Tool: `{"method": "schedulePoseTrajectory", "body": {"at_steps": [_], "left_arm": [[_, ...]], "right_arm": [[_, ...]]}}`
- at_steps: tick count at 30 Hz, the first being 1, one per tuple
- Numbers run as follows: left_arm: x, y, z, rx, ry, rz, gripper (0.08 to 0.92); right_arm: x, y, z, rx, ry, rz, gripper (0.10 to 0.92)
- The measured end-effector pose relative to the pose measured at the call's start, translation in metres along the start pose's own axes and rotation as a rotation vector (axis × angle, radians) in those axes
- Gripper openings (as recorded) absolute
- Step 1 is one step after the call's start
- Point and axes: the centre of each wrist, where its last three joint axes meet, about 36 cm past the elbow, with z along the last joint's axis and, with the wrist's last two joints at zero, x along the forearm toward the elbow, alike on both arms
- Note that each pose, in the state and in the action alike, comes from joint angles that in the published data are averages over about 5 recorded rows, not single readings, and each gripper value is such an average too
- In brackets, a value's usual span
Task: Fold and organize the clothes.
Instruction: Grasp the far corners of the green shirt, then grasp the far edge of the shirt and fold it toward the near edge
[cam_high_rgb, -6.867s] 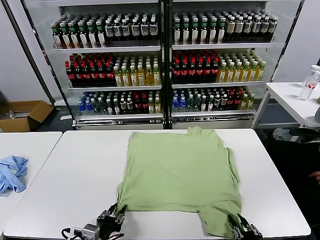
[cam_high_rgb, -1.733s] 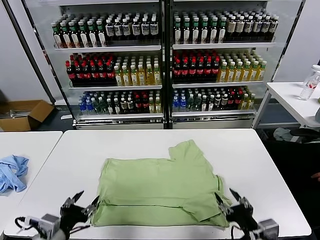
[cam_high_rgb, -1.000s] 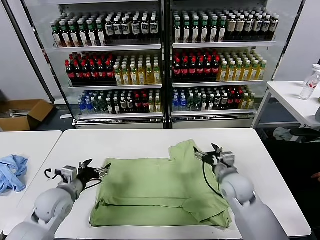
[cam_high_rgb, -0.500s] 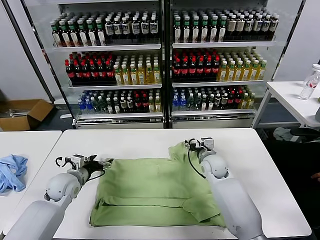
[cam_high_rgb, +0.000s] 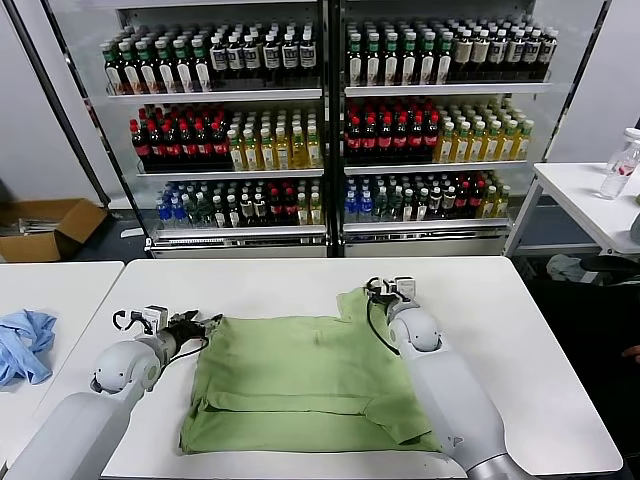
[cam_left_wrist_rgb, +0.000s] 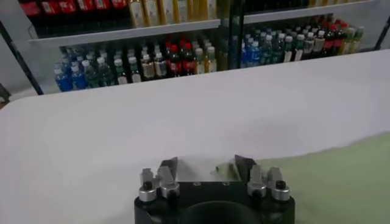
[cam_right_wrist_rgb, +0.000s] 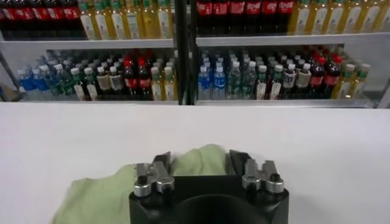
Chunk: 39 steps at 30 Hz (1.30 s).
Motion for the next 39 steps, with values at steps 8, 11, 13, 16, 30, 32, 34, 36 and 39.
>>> {"method": "schedulePoseTrajectory", "body": {"at_steps": [8, 11, 13, 16, 30, 32, 34, 36, 39], "left_arm": [[0.002, -0.002, 0.006, 0.028, -0.01, 0.014, 0.343], [0.004, -0.002, 0.008, 0.039, -0.021, 0.02, 0.256], [0.007, -0.001, 0.009, 0.046, -0.03, 0.024, 0.195], [0.013, 0.0, 0.01, 0.055, -0.052, 0.028, 0.119], [0.065, -0.011, 0.023, 0.079, -0.162, 0.062, 0.084], [0.066, -0.014, 0.025, 0.081, -0.168, 0.06, 0.112], [0.065, -0.018, 0.026, 0.081, -0.174, 0.054, 0.155], [0.061, -0.021, 0.027, 0.081, -0.178, 0.043, 0.215], [0.052, -0.024, 0.027, 0.081, -0.174, 0.019, 0.302]], "right_arm": [[0.003, -0.001, 0.0, -0.011, -0.026, -0.016, 0.273], [0.013, -0.002, -0.004, -0.021, -0.049, -0.026, 0.187], [0.023, -0.005, -0.008, -0.033, -0.067, -0.035, 0.137], [0.044, -0.01, -0.013, -0.05, -0.097, -0.05, 0.106], [0.162, -0.029, 0.019, -0.055, -0.151, -0.124, 0.105], [0.172, -0.027, 0.024, -0.05, -0.15, -0.132, 0.105], [0.181, -0.027, 0.029, -0.045, -0.148, -0.136, 0.105], [0.187, -0.026, 0.034, -0.039, -0.143, -0.14, 0.105], [0.195, -0.024, 0.04, -0.03, -0.137, -0.144, 0.105]]}}
